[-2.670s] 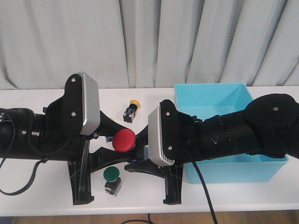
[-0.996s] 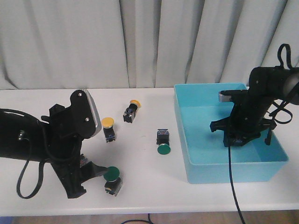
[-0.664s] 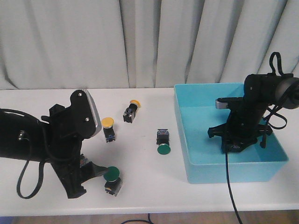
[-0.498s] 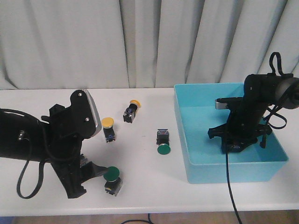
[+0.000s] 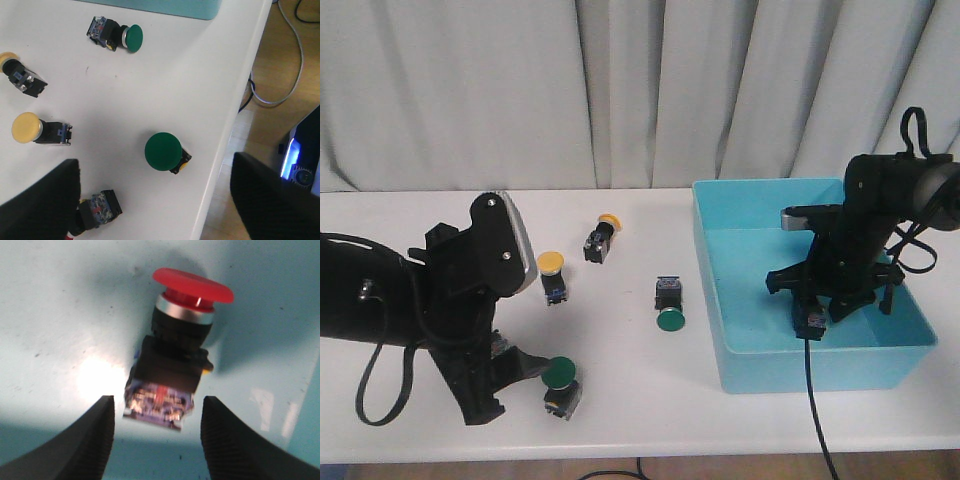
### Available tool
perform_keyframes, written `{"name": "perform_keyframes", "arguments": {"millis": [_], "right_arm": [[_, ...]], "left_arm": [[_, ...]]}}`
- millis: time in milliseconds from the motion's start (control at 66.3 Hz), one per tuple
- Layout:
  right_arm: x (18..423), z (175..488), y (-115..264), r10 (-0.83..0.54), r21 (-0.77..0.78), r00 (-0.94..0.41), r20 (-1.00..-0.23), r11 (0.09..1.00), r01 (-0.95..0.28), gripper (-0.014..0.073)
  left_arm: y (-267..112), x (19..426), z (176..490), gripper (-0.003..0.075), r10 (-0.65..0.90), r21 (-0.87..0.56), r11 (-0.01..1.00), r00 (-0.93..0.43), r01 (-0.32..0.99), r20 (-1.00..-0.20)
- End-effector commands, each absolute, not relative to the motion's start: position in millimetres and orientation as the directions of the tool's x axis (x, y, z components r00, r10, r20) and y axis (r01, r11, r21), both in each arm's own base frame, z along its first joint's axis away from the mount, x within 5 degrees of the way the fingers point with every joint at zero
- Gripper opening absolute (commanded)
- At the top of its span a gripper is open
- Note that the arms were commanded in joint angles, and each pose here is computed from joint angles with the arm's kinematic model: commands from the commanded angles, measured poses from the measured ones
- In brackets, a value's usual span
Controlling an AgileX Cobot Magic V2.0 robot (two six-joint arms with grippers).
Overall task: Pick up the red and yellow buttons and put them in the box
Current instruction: 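Carry the red button into the blue box and open the right gripper, then reach the left gripper down and grasp the yellow-capped button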
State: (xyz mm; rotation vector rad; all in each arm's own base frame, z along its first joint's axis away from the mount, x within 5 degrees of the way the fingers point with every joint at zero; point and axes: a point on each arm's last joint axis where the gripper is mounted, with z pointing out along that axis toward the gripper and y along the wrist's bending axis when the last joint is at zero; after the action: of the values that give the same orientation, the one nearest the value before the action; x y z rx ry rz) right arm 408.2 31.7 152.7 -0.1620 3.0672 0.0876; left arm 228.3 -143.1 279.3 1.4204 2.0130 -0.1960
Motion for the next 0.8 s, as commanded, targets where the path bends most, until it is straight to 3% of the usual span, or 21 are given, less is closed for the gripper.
{"name": "perform_keyframes", "arguments": {"millis": [0,181,362,528,784], "right_arm": [[404,211,31,-0.094,0.051,-0.975,-0.203,0.993,-0.107,0.0393],[377,272,36,-0.084,0.094,-0.949,-0.304,0.989,-0.117,0.0393],[322,309,71,-0.180,0.089,-0.890,-0.418,0.967,-0.238,0.0393],[265,323,107,-0.313,0.052,-0.783,-0.537,0.914,-0.402,0.0393],[196,327,116,-0.314,0.062,-0.622,-0.717,0.861,-0.505,0.0393]], "left_arm": [[-144,229,296,0.0587,0.745,0.270,0.436,-0.176,0.859,-0.643],[-144,229,296,0.0587,0.746,0.268,0.435,-0.177,0.860,-0.642],[-144,229,296,0.0587,0.746,0.268,0.435,-0.177,0.860,-0.642],[-144,229,296,0.0587,0.746,0.268,0.435,-0.177,0.860,-0.642],[-144,229,296,0.0587,0.743,0.261,0.440,-0.185,0.859,-0.644]]}}
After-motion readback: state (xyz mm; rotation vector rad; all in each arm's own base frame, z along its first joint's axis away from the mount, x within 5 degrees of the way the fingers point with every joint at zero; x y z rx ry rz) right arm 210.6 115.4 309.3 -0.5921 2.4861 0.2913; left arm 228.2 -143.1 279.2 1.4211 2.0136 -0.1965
